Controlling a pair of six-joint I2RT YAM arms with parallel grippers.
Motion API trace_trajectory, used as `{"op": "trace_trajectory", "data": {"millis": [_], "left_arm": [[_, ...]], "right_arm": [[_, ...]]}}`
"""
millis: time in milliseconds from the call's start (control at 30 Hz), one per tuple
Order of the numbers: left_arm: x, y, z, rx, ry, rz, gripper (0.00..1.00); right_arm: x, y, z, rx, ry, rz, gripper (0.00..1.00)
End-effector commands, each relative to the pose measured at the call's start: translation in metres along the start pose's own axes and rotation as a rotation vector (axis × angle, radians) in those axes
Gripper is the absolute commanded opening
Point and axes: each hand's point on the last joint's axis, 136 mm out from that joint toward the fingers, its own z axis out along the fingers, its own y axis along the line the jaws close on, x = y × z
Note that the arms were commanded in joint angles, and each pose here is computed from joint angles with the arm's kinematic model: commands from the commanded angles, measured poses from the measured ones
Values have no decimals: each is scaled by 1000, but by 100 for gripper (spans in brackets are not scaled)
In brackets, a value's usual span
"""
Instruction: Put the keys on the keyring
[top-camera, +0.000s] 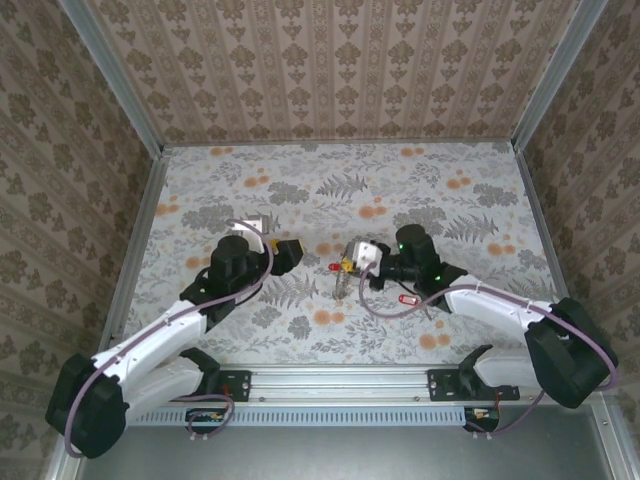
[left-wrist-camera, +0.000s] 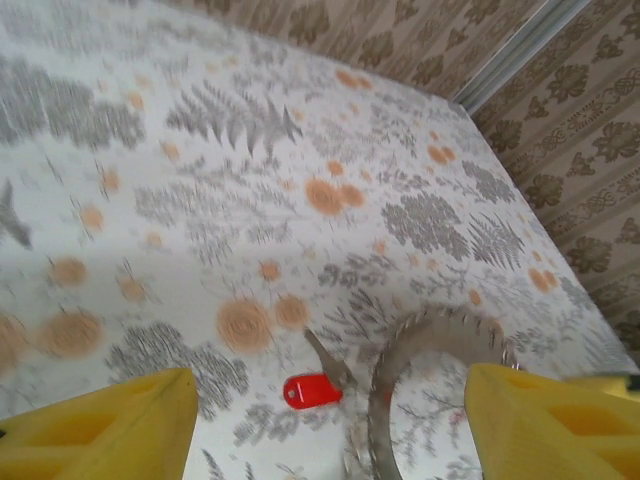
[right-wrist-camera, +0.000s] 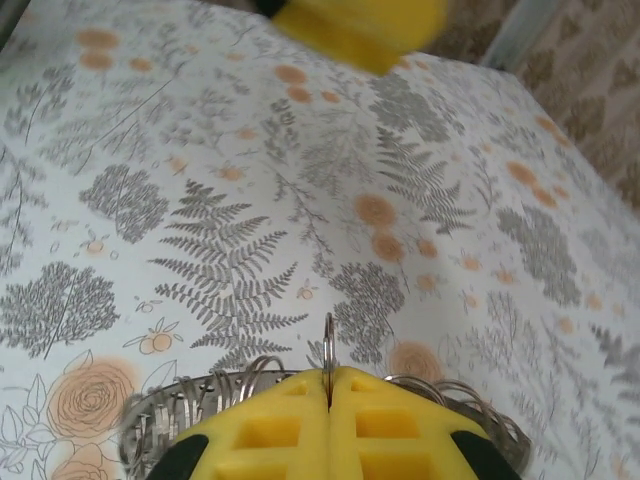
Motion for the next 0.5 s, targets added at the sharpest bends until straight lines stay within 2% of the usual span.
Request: {"op": "trace_trajectory", "data": {"millis": [0,100,233,333,467], "left_arm": [[-5,2,-5,-16,-49,206,71],[-10,-9,-4,34,-64,278,70],[-4,-33,-1,165,-32,394,67],[0,-51,-2,275,-26,491,59],[5,-68,-4,379,-20,590,44]], "right_arm": [[10,-7,-4,118,89,-256,0],[2,0,-6,115,64,-253,0],[-5,17,-9,-3,-12,-147,0],[-14,17,-16,-82,-133,30,0],[-19,19,-21,-184,-212,161,0]]}}
